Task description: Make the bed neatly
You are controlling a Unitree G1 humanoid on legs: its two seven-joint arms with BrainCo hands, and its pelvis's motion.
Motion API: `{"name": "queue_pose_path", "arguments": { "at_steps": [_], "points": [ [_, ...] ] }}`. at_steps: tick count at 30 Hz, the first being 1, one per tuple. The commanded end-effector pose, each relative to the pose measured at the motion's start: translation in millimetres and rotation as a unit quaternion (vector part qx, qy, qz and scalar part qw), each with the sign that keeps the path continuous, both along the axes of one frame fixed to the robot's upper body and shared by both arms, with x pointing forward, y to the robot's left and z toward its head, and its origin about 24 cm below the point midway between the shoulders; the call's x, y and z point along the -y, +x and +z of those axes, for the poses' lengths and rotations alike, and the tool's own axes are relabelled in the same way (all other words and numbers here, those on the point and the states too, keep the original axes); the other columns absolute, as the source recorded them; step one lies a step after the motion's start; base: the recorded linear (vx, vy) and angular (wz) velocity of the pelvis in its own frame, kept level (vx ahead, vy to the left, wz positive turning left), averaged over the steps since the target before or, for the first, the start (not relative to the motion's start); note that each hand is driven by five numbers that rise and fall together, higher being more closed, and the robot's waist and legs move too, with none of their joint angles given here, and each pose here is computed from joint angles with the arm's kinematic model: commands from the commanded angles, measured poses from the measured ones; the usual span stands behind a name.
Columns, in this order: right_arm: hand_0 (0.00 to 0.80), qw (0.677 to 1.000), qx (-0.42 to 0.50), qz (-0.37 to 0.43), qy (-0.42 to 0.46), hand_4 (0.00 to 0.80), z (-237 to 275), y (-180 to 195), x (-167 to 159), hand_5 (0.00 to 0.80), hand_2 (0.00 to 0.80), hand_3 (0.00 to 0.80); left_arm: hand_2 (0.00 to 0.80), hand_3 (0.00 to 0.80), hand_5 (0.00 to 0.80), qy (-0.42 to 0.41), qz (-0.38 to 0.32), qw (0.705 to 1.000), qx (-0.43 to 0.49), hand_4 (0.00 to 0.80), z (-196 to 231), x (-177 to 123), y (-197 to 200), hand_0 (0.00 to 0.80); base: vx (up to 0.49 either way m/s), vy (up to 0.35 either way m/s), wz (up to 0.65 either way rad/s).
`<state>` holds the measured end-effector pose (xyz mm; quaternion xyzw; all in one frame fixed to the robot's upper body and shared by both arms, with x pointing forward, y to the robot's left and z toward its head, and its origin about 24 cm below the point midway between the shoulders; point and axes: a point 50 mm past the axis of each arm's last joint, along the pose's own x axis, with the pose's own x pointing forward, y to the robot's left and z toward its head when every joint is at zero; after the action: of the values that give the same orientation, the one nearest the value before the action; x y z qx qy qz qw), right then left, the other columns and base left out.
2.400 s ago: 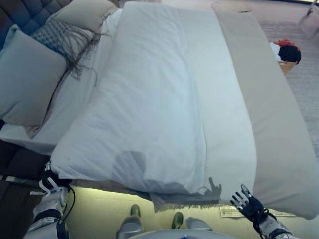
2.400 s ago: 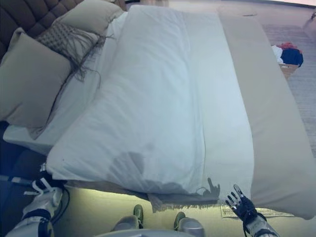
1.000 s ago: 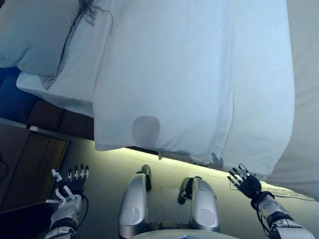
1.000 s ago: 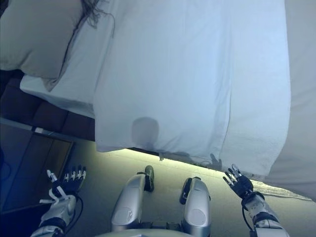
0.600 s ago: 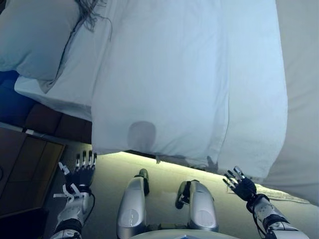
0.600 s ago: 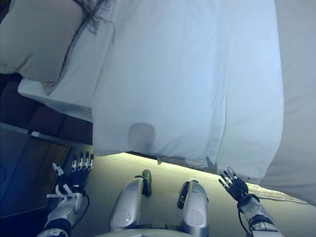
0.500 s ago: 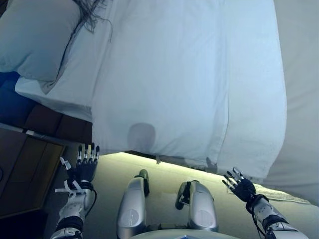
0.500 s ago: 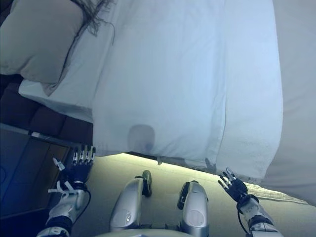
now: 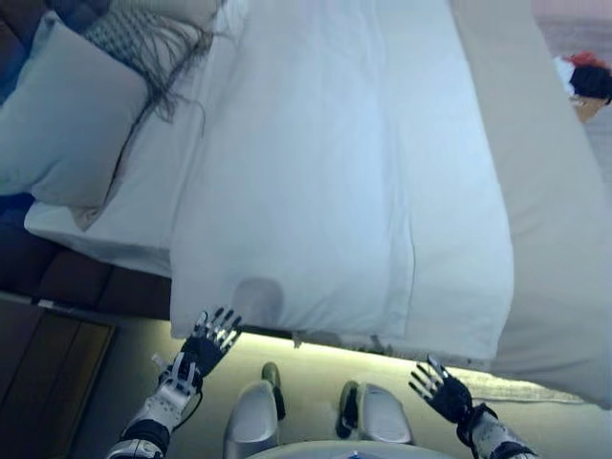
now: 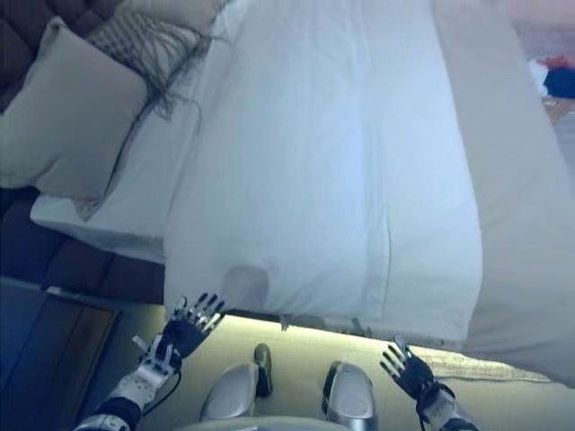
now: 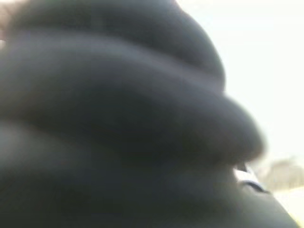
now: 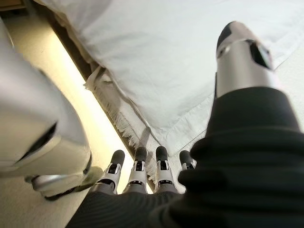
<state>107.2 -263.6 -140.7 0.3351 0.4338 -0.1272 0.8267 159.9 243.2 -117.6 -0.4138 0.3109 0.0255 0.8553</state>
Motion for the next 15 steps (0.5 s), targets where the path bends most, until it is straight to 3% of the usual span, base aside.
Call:
{"name": "queue_pose_path", "arguments": {
  "at_steps": [1,4,11,15],
  "points": [
    [0.0,0.998,0.008,0.069,-0.003,0.0,-2,6,-12,0.0,0.0,0.0,0.0,0.0,0.0,0.044,-0.017,0.998,-0.036,0.0,-10,3,-11,0.0,0.094,-0.057,0.05],
    [0.0,0.994,-0.011,0.106,-0.014,0.0,-8,-4,-20,0.0,0.0,0.0,0.0,0.0,0.0,0.065,-0.05,0.993,-0.087,0.0,-22,6,-32,0.0,0.081,-0.071,0.07],
    [0.0,0.998,-0.06,0.02,0.014,0.0,-22,-32,-39,0.0,0.0,0.0,0.0,0.0,0.0,0.07,-0.062,0.983,-0.161,0.0,-40,30,-59,0.0,0.059,-0.037,0.01],
    [0.0,0.995,-0.09,0.05,-0.009,0.0,-27,-39,-52,0.0,0.0,0.0,0.0,0.0,0.0,0.102,-0.081,0.973,-0.192,0.0,-46,42,-64,0.0,0.004,-0.001,-0.01]
  ]
}}
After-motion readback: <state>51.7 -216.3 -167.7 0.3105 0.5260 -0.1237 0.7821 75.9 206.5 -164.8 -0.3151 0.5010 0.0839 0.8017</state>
